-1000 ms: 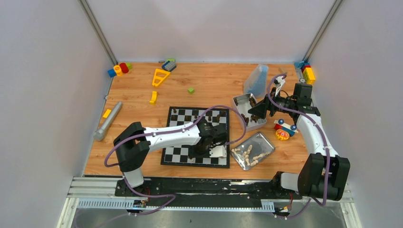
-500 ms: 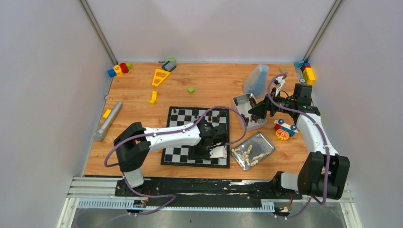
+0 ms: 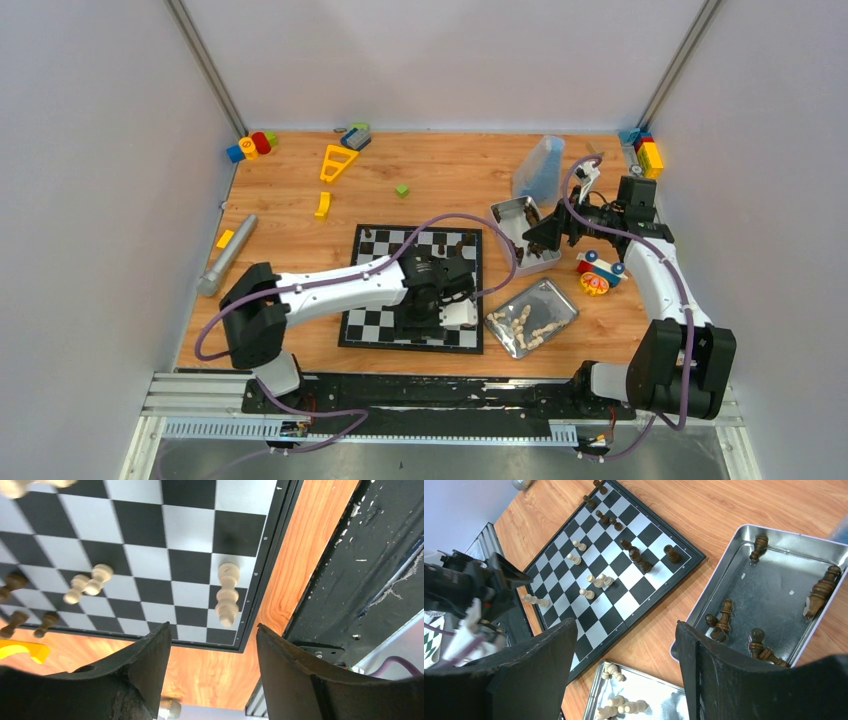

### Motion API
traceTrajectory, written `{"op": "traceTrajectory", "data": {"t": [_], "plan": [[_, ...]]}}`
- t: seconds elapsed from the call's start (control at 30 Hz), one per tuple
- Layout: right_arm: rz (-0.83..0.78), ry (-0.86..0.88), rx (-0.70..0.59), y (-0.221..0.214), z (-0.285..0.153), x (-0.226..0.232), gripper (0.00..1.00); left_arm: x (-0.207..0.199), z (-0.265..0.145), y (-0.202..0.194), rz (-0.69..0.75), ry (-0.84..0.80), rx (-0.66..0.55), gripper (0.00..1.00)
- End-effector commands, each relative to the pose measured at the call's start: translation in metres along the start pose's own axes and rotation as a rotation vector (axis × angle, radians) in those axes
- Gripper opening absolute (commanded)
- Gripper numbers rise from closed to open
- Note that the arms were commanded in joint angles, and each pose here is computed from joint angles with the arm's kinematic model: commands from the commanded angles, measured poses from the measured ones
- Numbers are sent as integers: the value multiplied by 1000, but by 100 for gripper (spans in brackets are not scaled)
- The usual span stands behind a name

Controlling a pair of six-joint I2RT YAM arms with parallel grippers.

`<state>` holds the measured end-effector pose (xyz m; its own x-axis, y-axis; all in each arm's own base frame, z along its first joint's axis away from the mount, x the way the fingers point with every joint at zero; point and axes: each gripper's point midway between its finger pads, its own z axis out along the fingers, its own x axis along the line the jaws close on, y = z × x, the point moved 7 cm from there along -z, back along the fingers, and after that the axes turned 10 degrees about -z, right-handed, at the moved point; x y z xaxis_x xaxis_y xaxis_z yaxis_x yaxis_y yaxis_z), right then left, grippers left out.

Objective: Set up the chess pieces on the board
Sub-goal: Place the chess piece on the chessboard, then pick up the chess piece from the chessboard.

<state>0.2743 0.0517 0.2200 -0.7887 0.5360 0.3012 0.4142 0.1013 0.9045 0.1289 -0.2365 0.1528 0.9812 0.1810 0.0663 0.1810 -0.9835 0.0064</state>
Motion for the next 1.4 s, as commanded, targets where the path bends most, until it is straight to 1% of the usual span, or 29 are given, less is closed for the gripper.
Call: {"op": "traceTrajectory", "data": {"t": [0.0, 0.13, 0.23, 0.33, 0.37, 0.4, 0.47, 0.57, 0.63, 0.67, 0.77, 0.83, 1.1, 1.37], "plan": [[-41, -25, 7, 12, -4, 1, 73, 14, -44, -3, -51, 61, -204, 72], [-61, -55, 39, 9, -3, 9, 73, 42, -67, -11, -173, 56, -354, 78], [-67, -61, 50, 7, -2, 11, 73, 73, -73, -17, -302, 71, -427, 78], [-59, -63, 60, 3, 0, 9, 72, 99, -69, -22, -440, 95, -452, 77], [-56, -62, 63, 1, 1, 8, 72, 106, -69, -21, -466, 106, -465, 76], [-51, -60, 66, -1, 2, 7, 72, 114, -64, -23, -515, 104, -458, 75], [-51, -60, 71, -4, 2, 7, 72, 123, -56, -24, -564, 88, -454, 72], [-53, -61, 74, -6, 2, 6, 72, 131, -45, -21, -589, 70, -447, 68], [-57, -61, 76, -7, 3, 6, 72, 136, -34, -17, -598, 62, -429, 64], [-56, -62, 78, -8, 3, 5, 72, 138, -31, -16, -601, 63, -430, 60], [-56, -61, 80, -9, 3, 5, 72, 142, -17, -13, -610, 53, -411, 52], [-56, -61, 82, -10, 3, 5, 72, 144, -9, -11, -613, 44, -403, 49], [-53, -59, 87, -13, 4, 4, 72, 145, 12, -8, -610, 9, -370, 43], [-51, -56, 89, -14, 4, 3, 72, 145, 30, -8, -607, -12, -335, 42]]}}
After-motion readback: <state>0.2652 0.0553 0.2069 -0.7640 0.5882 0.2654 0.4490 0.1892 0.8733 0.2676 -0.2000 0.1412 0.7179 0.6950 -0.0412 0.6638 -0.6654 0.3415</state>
